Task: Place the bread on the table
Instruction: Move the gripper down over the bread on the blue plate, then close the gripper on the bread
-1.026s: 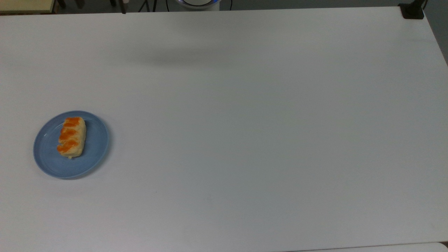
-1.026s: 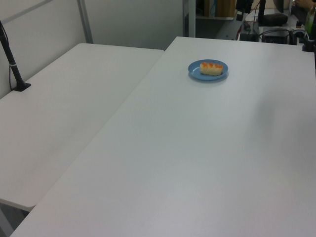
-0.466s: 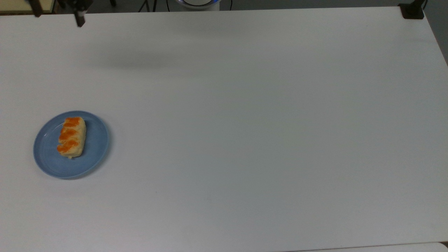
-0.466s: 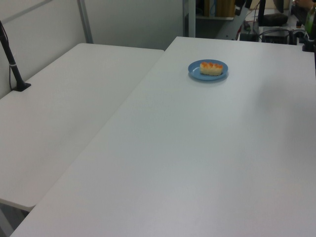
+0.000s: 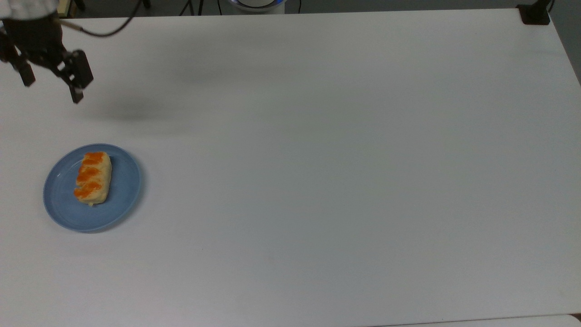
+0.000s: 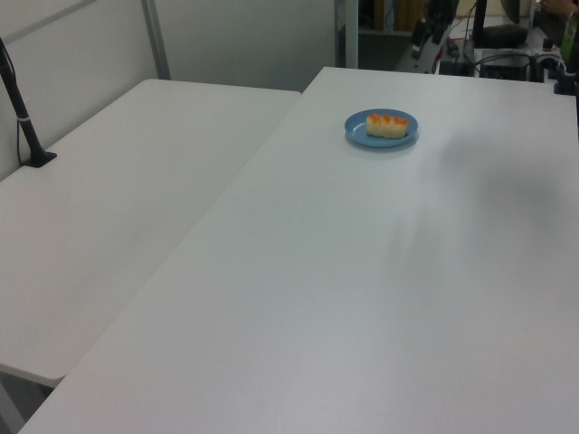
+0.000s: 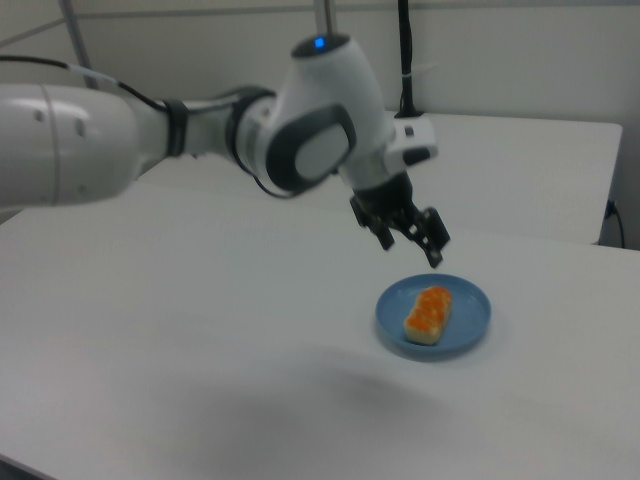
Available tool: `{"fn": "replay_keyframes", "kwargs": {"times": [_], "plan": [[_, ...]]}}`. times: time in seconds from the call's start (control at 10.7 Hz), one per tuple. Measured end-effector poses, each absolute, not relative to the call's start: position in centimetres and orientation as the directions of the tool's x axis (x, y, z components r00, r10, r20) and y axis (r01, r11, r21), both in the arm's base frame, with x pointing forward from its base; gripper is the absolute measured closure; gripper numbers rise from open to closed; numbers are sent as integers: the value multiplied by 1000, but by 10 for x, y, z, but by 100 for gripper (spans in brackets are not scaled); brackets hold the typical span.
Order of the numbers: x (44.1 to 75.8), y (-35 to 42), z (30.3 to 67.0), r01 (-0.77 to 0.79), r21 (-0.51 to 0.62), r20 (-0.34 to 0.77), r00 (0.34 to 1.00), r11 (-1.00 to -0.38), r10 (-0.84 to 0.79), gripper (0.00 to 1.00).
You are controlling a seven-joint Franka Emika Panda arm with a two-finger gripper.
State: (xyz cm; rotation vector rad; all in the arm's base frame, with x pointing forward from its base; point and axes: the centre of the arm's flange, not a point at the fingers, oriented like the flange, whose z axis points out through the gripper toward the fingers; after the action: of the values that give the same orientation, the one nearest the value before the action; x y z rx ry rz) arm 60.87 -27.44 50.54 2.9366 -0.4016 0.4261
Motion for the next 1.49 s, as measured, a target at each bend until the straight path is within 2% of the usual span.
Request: {"fn": "replay_keyframes", "kwargs": {"times": [0.28, 0.37, 0.65, 1.03, 1.12, 1.4, 1.49], "plan": [[628, -281, 409, -276, 138, 353, 911, -951, -213, 0], [633, -280, 389, -273, 143, 359, 910, -951, -207, 0], [646, -270, 360, -284, 137, 399, 893, -949, -210, 0], [653, -255, 330, -262, 131, 368, 908, -956, -199, 0], [653, -254, 326, -239, 160, 355, 919, -958, -170, 6], [654, -254, 319, -214, 190, 339, 930, -958, -140, 56], [654, -254, 320, -221, 188, 343, 928, -957, -147, 65]]}}
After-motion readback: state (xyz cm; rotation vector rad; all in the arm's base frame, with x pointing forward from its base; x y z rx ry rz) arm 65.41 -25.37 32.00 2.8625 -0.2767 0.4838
